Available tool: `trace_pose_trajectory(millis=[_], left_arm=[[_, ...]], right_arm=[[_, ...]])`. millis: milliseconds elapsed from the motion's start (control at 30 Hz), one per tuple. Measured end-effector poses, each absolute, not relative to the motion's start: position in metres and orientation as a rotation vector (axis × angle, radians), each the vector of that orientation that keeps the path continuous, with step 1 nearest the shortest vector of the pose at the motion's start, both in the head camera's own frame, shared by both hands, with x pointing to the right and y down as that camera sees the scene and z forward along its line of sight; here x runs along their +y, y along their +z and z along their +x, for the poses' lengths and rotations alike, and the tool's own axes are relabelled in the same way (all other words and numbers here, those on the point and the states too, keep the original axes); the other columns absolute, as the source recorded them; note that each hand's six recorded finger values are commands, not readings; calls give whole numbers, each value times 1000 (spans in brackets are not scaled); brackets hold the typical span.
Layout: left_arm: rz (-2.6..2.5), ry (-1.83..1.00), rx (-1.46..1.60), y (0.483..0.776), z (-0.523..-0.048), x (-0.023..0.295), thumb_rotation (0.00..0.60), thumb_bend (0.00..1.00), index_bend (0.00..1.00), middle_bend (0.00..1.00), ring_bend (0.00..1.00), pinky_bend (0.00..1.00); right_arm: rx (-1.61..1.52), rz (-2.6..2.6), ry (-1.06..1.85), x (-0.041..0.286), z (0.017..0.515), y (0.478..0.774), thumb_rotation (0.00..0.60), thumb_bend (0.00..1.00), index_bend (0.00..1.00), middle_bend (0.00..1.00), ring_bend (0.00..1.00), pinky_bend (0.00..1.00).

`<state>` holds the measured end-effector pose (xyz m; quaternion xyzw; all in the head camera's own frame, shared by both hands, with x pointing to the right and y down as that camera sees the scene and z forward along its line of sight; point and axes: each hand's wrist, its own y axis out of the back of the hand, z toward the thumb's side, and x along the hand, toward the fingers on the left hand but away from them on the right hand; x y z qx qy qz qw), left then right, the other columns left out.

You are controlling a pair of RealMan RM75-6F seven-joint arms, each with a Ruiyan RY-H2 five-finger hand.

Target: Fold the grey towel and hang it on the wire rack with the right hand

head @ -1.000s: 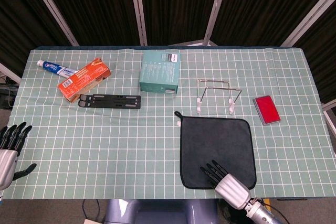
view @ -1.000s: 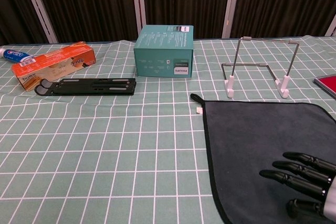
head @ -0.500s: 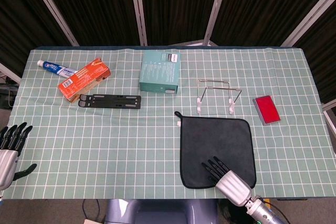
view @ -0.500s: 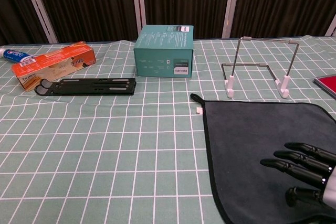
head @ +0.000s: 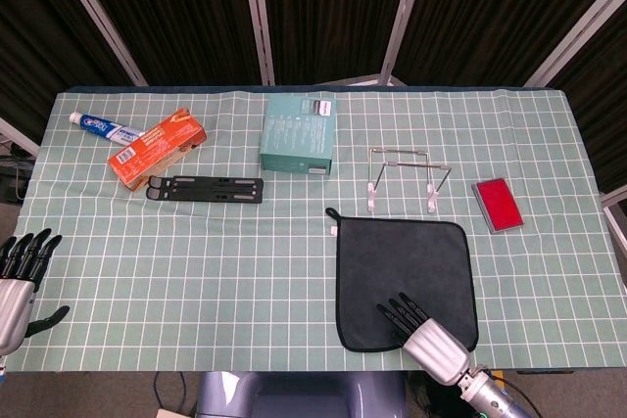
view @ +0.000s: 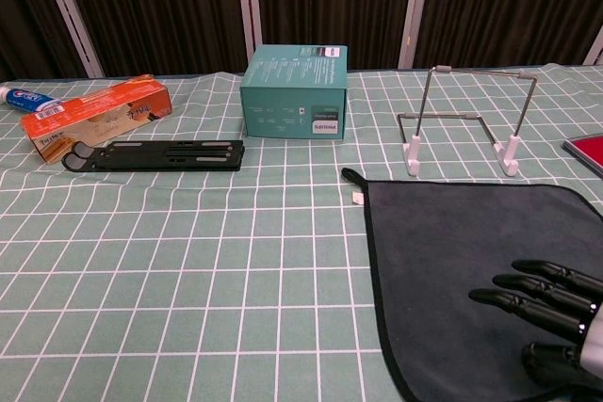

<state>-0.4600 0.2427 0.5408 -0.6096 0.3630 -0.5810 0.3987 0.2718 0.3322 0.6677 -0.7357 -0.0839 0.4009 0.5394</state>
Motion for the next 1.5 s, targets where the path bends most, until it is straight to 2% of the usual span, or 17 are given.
trace_pose_trajectory(millis=[300, 733, 933, 1167, 1500], left_arm=[[-1544, -1471, 918, 541, -460, 243, 600, 0, 0, 0, 0, 0], [-1548, -1473, 916, 542, -460, 243, 600, 0, 0, 0, 0, 0], [-1546, -1481, 916, 543, -461, 242, 600, 0, 0, 0, 0, 0], [-1541, -1504, 915, 547, -465, 240, 600, 0, 0, 0, 0, 0], [-1536, -1529, 921, 552, -470, 236, 600, 0, 0, 0, 0, 0]], right_arm=[[-214, -1751, 943, 331, 271, 667, 600, 368, 540, 21, 0, 0], [-257, -1785, 933, 321, 265, 666, 600, 370, 597, 53, 0, 0], [-299, -1808, 967, 293, 257, 666, 600, 372, 614, 69, 0, 0], [-346, -1791, 1039, 244, 249, 669, 600, 374, 625, 79, 0, 0], [-392, -1811, 1186, 199, 244, 682, 600, 375, 632, 89, 0, 0]])
